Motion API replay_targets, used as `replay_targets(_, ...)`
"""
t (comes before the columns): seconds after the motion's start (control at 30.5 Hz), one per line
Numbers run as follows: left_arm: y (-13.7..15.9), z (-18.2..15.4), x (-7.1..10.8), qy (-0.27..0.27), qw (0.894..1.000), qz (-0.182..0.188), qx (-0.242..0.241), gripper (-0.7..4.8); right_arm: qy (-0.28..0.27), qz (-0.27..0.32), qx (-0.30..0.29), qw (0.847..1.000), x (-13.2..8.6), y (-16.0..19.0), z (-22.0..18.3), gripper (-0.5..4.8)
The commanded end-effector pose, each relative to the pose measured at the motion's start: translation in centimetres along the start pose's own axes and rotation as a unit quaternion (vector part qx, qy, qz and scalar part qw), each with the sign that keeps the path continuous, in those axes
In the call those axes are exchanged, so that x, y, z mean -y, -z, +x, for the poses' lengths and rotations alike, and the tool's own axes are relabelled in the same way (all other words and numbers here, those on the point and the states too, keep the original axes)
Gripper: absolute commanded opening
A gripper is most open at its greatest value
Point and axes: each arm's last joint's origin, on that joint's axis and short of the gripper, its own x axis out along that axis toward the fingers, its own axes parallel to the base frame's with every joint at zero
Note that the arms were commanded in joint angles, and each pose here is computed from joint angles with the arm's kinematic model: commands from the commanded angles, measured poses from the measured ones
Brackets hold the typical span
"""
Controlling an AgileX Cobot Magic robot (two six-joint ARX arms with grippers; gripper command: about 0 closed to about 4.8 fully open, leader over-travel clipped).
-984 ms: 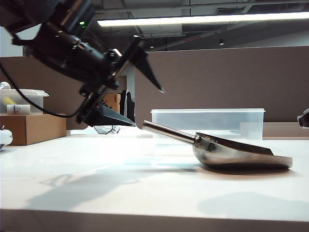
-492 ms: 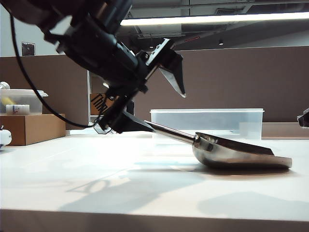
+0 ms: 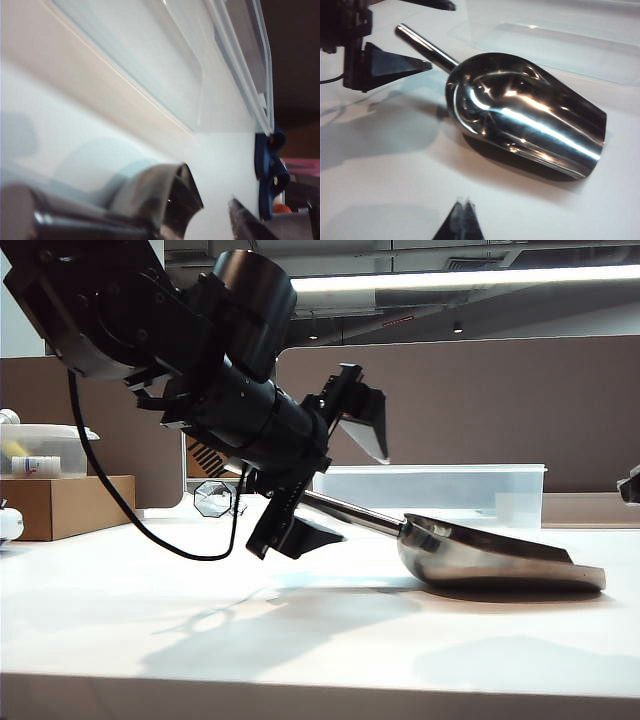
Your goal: Pick up the metal ice scoop from the table and place it inside the transparent plastic box.
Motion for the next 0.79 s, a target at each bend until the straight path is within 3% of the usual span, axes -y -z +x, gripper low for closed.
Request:
replay_targets(0.03, -0.1, 0.2, -0.3, -0.005, 1.0, -0.003, 0.01, 4.79, 0.007, 0.0, 0.01, 1.0, 0.2, -0.2, 0.0, -0.01)
replay_targets(0.2, 0.1, 1.1, -1.1, 0.006, 0.999, -0.025, 0.019, 4.74, 0.009, 0.001, 0.01, 1.0, 0.2, -0.2, 0.0, -0.01)
replay_targets(0.33, 0.2, 1.3, -1.2, 0.011, 0.999, -0.024, 0.022, 3.12, 0.009, 0.001, 0.01, 1.0, 0.2, -0.2, 0.0, -0.01)
replay_targets(0.49, 0.1, 1.3, -1.0, 0.019, 0.999, -0.025, 0.029, 3.01, 0.009, 0.001, 0.01, 1.0, 0.2, -0.2, 0.0, -0.01)
replay_targets(0.59, 0.0, 1.3, -1.0, 0.019, 0.999, -0.025, 0.036, 1.45, 0.009, 0.001, 0.01, 1.0, 0.2, -0.2, 0.0, -0.01)
replay_targets(0.72, 0.0, 1.3, -1.0, 0.019, 0.999, -0.025, 0.036, 1.4, 0.009, 0.0, 0.01, 1.0, 0.2, -0.2, 0.0, -0.01)
replay_targets(0.79, 0.0, 1.3, -1.0, 0.018, 0.999, -0.025, 0.036, 0.8, 0.009, 0.0, 0.01, 1.0, 0.2, -0.2, 0.0, -0.01)
